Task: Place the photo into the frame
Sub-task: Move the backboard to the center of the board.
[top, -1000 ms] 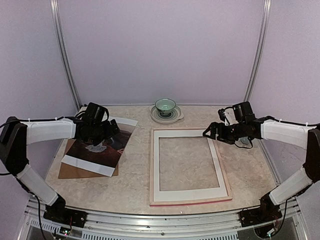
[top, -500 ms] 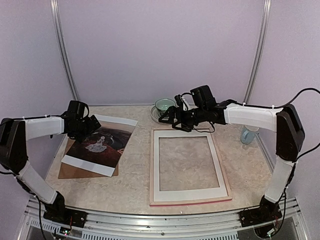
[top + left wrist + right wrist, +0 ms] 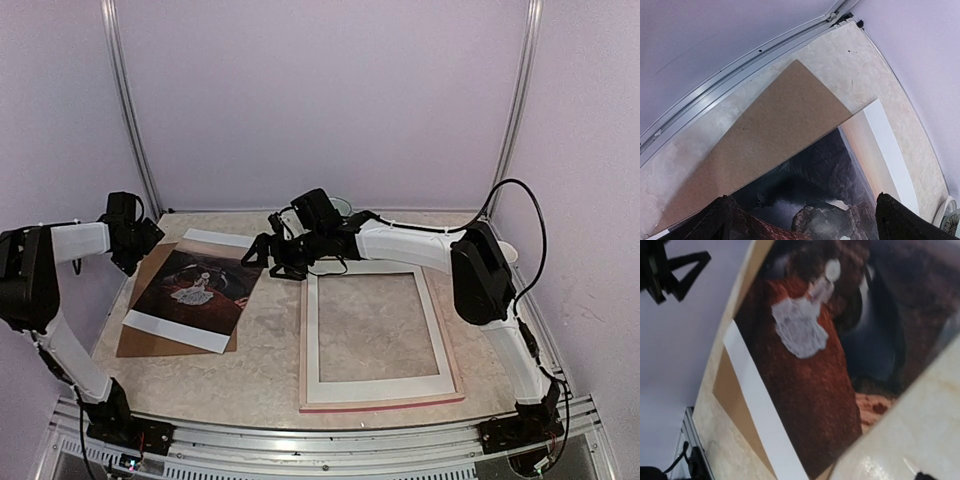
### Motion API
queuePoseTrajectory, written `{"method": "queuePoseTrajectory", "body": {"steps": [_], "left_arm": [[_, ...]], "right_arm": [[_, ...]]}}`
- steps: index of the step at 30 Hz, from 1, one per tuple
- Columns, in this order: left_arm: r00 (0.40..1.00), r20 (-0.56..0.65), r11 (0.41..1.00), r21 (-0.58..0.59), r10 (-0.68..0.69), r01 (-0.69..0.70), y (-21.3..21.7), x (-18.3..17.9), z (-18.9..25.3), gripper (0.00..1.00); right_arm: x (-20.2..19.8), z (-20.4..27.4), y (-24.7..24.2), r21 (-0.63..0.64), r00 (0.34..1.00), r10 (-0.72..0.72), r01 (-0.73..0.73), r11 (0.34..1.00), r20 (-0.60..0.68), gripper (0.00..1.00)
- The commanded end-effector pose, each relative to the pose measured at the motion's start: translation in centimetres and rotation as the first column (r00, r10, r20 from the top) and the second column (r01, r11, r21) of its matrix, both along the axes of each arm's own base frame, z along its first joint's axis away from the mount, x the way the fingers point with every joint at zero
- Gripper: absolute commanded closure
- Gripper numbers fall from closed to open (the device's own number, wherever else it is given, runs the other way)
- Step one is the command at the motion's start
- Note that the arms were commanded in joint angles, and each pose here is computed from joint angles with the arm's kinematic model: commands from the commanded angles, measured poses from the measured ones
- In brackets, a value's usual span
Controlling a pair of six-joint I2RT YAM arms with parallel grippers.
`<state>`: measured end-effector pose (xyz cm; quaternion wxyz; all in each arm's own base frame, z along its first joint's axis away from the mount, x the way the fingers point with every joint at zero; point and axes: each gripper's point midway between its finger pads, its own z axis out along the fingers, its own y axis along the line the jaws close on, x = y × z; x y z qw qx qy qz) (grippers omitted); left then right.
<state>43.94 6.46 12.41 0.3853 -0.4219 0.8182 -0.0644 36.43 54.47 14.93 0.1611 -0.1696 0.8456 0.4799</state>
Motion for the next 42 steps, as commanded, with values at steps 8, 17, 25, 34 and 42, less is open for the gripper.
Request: {"method": "queuePoseTrajectory", "body": {"steps": [8, 17, 25, 34, 42], "left_arm": [[0.982, -0.127, 0.988, 0.089, 0.137, -0.127, 5.6, 0.0, -4.3, 0.01], [0.966, -0.206, 0.984, 0.114, 0.157, -0.136, 7.0, 0.3, -7.1, 0.01], [0.956, -0.267, 0.989, 0.117, 0.119, -0.091, 6.8, 0.3, -10.0, 0.01], [0.964, -0.262, 0.999, 0.016, 0.038, -0.035, 4.5, 0.1, -11.5, 0.01], [0.969, -0.245, 0.999, -0.001, -0.033, 0.034, 1.4, 0.4, -11.0, 0.01]], "right_arm": [[-1.9, -4.1, 1.8, -0.024, 0.996, 0.006, -0.009, 1.0, -0.091, 0.01], [-2.5, -4.5, 2.0, -0.035, 0.997, 0.021, -0.024, 0.999, -0.072, 0.01], [-2.5, -4.5, 2.0, -0.033, 0.998, 0.023, -0.025, 0.999, -0.066, 0.01], [-1.7, -5.0, 2.0, -0.047, 0.997, -0.012, 0.009, 0.999, -0.073, 0.01], [-0.8, -6.4, 1.7, -0.081, 0.989, -0.096, 0.087, 0.993, -0.112, 0.01]]}}
